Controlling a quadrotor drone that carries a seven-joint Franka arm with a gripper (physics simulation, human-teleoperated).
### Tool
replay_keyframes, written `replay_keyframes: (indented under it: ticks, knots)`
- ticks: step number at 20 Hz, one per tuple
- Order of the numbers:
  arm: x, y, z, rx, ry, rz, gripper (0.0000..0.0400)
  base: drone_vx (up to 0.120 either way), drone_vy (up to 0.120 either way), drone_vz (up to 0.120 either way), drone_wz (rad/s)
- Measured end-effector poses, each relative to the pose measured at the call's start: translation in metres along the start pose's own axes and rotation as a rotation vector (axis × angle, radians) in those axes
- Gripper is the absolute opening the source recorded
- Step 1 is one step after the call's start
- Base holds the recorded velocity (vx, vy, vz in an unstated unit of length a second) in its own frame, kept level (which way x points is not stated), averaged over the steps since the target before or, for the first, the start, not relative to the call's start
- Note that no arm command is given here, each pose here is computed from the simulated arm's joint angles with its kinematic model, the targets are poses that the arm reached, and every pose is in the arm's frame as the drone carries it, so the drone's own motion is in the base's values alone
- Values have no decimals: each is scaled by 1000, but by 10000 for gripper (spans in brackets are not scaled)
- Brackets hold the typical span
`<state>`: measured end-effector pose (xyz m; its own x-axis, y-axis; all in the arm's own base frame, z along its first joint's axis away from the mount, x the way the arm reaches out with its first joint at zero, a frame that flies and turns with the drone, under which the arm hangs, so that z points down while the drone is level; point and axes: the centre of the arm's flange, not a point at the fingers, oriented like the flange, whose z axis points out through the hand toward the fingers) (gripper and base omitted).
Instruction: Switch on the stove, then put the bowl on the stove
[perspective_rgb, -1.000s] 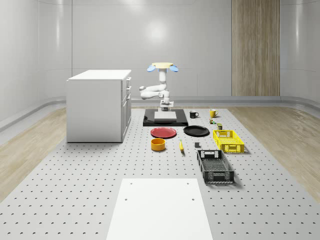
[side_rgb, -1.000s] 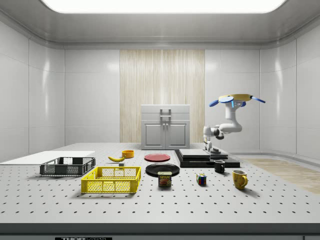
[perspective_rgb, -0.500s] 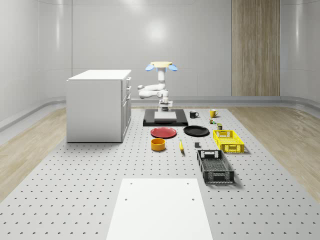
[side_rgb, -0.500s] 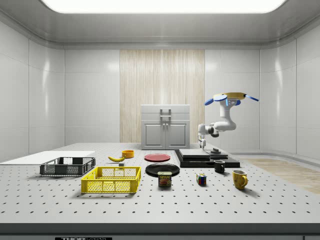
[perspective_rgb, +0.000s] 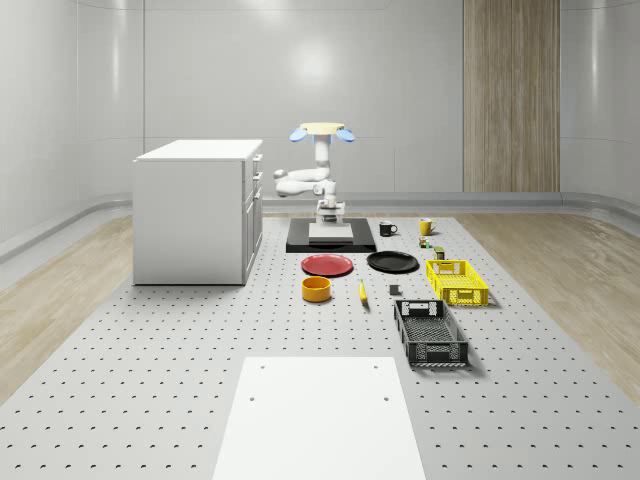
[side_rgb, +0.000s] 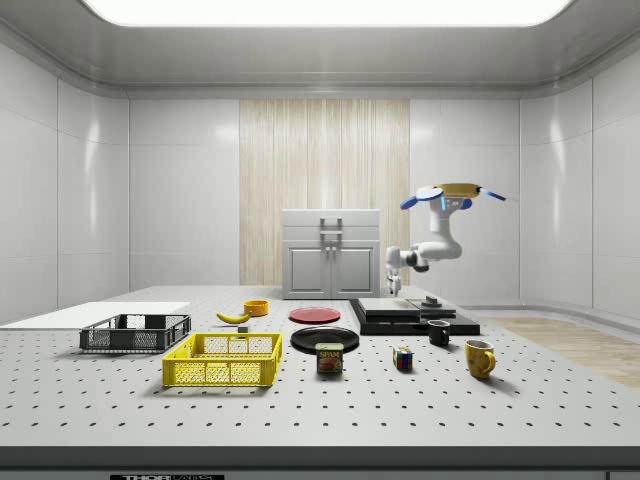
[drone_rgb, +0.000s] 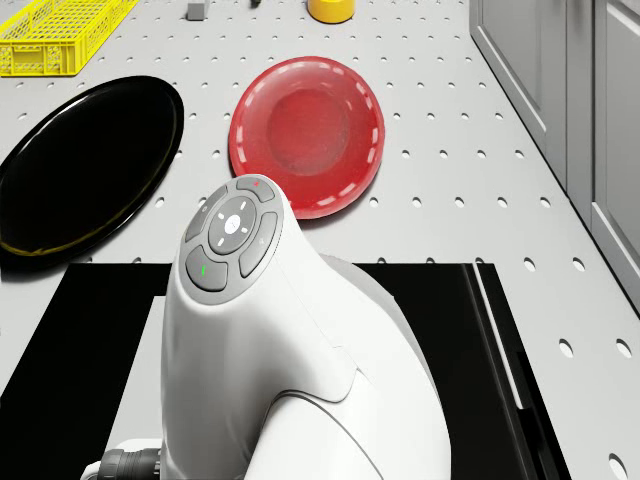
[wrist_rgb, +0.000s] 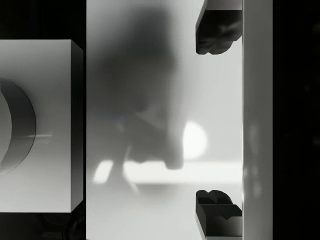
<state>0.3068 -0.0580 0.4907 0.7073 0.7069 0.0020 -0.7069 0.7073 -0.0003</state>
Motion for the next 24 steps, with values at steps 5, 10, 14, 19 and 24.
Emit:
replay_keyframes:
  ticks: [5, 10, 14, 19, 24]
  knots:
    - [0, 0, 0, 0, 0, 0, 400, 120, 0, 0, 0]
    - [0, 0, 0, 0, 0, 0, 400, 120, 0, 0, 0]
    - [0, 0, 0, 0, 0, 0, 400, 120, 0, 0, 0]
    - [0, 0, 0, 0, 0, 0, 400, 120, 0, 0, 0]
    - [0, 0, 0, 0, 0, 0, 400, 120, 0, 0, 0]
